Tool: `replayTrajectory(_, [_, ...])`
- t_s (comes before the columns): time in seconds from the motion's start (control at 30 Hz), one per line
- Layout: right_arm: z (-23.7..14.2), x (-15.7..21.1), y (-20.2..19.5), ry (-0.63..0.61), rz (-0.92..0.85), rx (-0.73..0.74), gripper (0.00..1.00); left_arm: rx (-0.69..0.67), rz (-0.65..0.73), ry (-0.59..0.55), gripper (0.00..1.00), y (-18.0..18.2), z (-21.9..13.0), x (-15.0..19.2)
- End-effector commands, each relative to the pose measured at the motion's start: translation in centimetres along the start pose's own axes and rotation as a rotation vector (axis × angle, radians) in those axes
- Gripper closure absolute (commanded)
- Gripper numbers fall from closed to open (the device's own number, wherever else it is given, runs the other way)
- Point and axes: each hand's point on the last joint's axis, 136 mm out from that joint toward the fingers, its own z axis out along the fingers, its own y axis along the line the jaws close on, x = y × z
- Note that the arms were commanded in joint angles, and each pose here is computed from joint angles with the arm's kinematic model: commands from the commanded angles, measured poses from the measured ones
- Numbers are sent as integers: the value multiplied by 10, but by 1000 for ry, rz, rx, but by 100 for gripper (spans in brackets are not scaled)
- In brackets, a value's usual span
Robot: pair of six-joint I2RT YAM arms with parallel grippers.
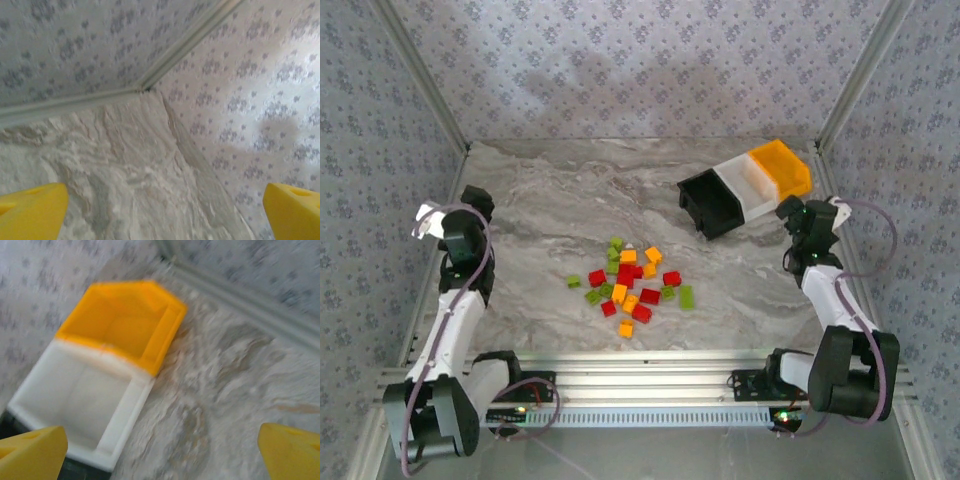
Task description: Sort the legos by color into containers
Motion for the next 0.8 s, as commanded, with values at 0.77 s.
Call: replayTrajectory(0.77, [131,99,133,562,-549,-61,21,228,197,794,1,-48,-87,151])
